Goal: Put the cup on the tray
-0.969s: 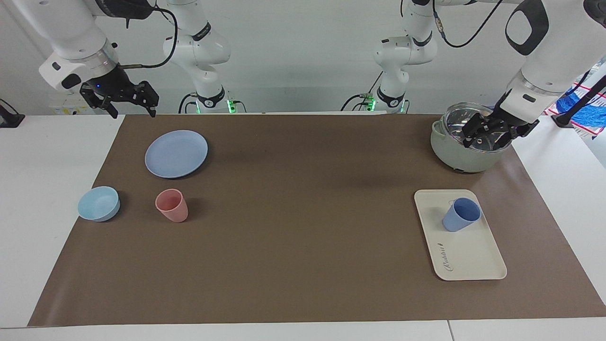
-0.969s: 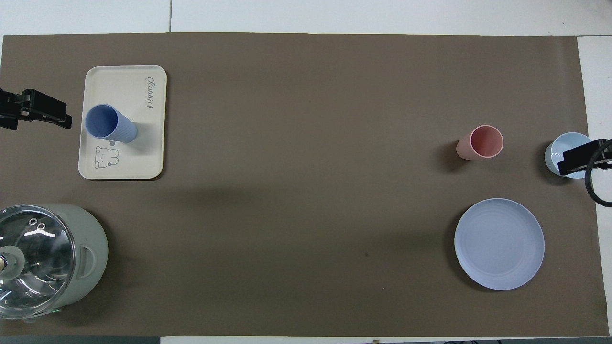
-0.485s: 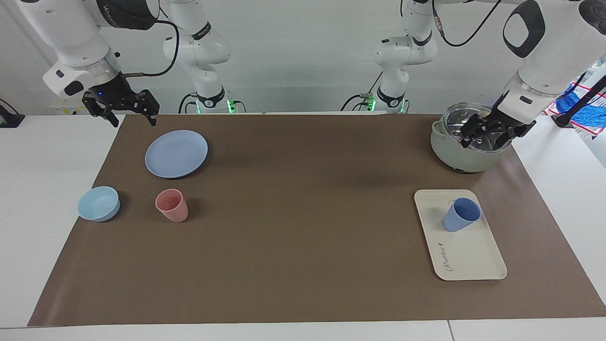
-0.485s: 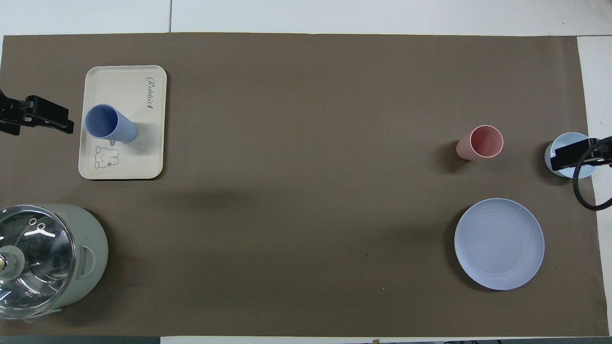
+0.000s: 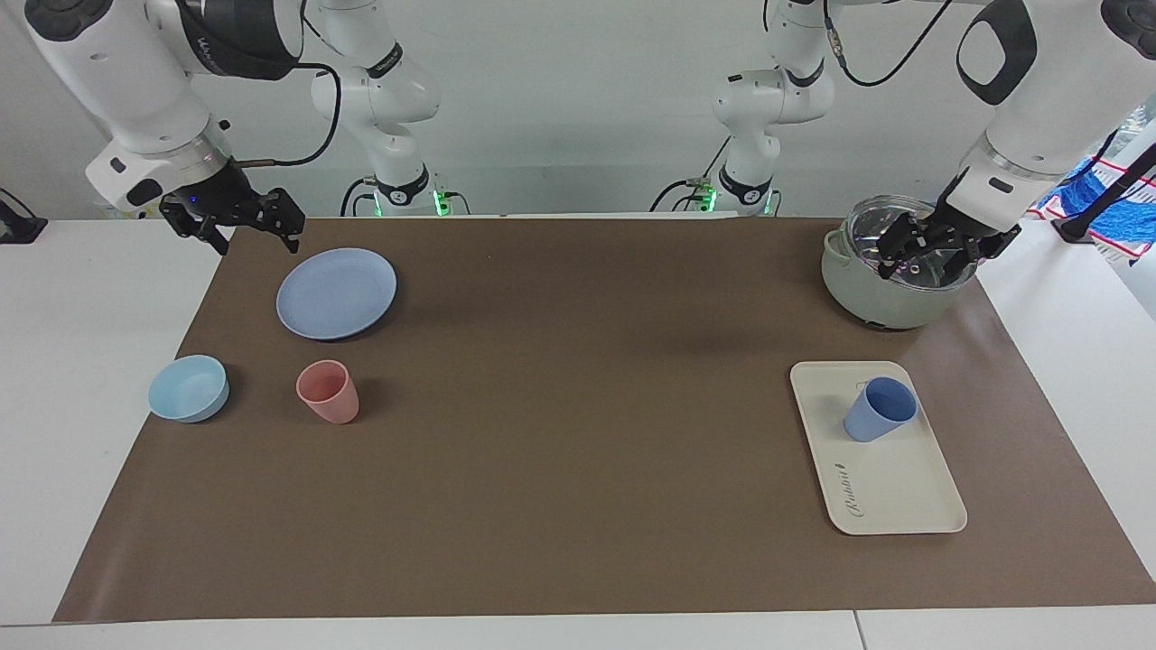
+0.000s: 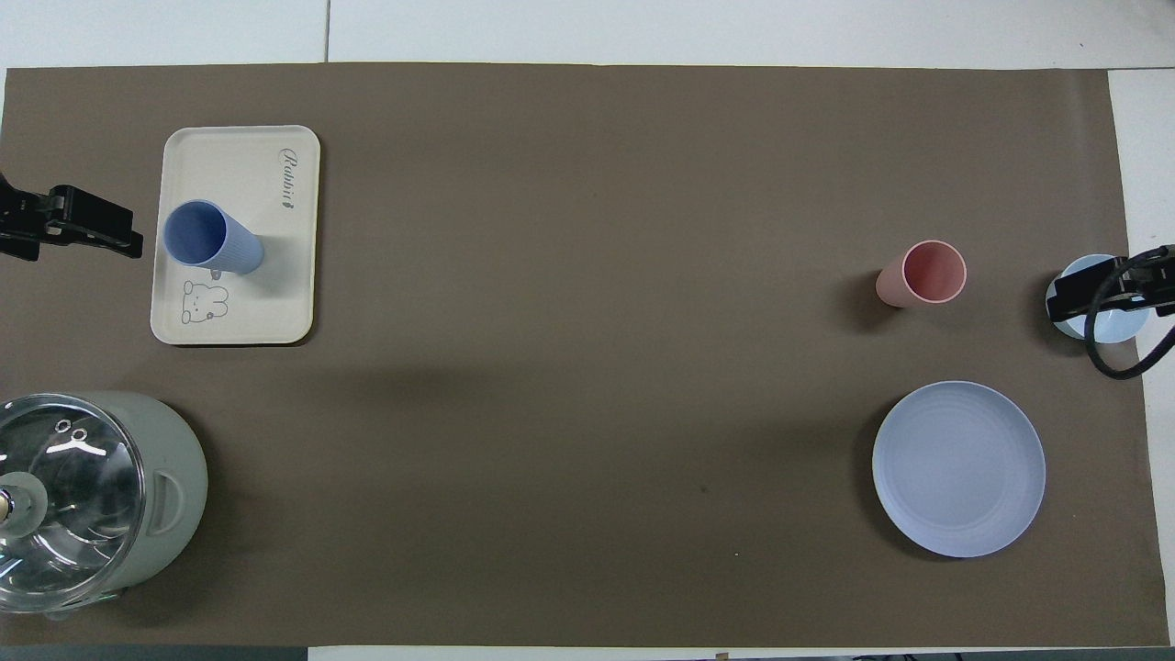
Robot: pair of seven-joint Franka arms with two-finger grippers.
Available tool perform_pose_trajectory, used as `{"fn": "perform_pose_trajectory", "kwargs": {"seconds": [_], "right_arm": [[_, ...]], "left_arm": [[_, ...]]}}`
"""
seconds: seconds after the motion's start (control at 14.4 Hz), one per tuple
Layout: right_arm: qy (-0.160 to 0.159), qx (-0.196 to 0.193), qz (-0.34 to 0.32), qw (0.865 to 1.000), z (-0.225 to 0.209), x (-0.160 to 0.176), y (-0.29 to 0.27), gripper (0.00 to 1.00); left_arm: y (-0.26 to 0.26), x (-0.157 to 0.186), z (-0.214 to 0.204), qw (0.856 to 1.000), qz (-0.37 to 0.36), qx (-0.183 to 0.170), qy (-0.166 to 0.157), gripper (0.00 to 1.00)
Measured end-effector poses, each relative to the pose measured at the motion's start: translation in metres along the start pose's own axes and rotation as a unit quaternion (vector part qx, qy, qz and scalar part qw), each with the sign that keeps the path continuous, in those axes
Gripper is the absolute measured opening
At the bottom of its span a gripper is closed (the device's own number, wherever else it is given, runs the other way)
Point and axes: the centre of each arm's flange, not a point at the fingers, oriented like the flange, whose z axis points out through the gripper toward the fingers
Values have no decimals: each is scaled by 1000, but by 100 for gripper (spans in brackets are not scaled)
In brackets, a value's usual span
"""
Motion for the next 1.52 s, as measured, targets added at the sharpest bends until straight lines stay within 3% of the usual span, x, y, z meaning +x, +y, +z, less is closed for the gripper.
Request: {"fn": "perform_pose_trajectory", "kwargs": {"seconds": [1.52], "right_arm": [[11,-1,3,1000,-27,-6,3,100]], "left_arm": [[-2,0,1,1000,-2,0,-1,100]]}}
